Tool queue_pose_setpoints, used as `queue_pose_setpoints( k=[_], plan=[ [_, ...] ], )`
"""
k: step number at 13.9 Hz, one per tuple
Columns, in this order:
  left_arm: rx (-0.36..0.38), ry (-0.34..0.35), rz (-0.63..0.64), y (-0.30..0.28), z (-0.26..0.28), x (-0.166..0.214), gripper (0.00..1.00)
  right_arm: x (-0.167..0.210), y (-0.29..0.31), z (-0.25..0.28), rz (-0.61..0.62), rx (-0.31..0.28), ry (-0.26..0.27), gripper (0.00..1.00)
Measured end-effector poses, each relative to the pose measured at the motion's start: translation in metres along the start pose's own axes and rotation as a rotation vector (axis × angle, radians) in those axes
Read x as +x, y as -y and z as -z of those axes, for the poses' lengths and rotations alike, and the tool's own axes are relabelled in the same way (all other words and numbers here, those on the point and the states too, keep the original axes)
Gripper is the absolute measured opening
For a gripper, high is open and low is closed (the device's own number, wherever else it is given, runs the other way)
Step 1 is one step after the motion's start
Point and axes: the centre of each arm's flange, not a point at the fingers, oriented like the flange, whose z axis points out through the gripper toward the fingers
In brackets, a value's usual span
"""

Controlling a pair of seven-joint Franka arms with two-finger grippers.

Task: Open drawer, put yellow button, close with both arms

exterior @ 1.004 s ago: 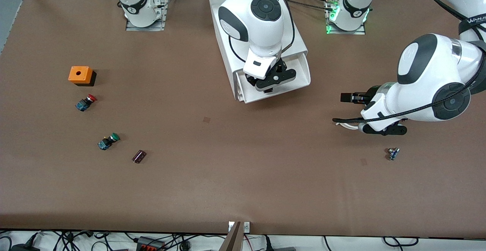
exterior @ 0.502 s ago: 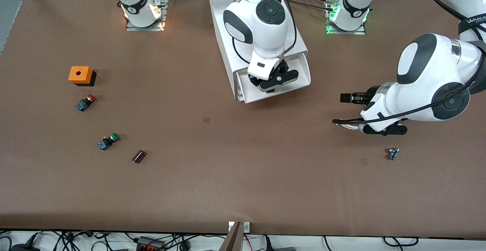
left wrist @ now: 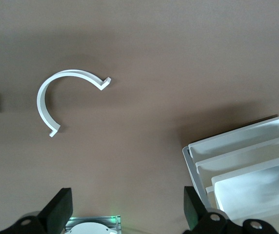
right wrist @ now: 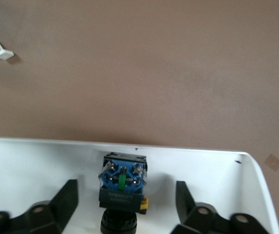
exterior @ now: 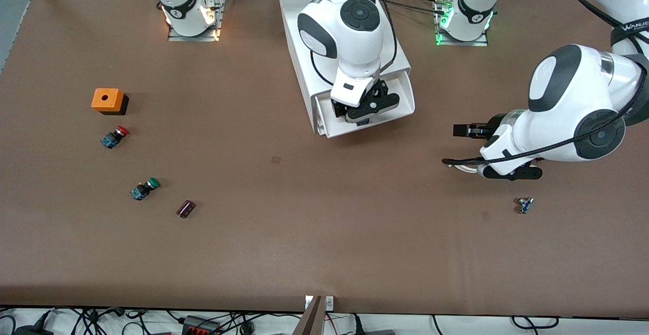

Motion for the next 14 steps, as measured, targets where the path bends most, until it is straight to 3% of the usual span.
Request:
queue_pose_setpoints(
  k=[2, 5, 11, 14],
  plan=[
    [0.000, -0.005, 0.002, -0.002, 0.000, 0.000, 1.00, 0.011, -0.010, 0.023, -0.026, 0.012, -0.039, 1.00],
    [-0.018, -0.084, 0.064, -0.011, 0.007, 0.007, 1.00, 0.036, -0.064, 0.068, -0.105, 0.008, -0.070, 1.00],
    [-0.059, -0.225, 0.162, -0.098, -0.014, 0.011, 1.00, 0.074, -0.236, 0.100, -0.319, -0.074, 0.029, 1.00],
    [-0.093, -0.292, 0.173, -0.154, -0.040, 0.011, 1.00, 0.084, -0.330, 0.096, -0.311, -0.097, 0.084, 1.00]
  ],
)
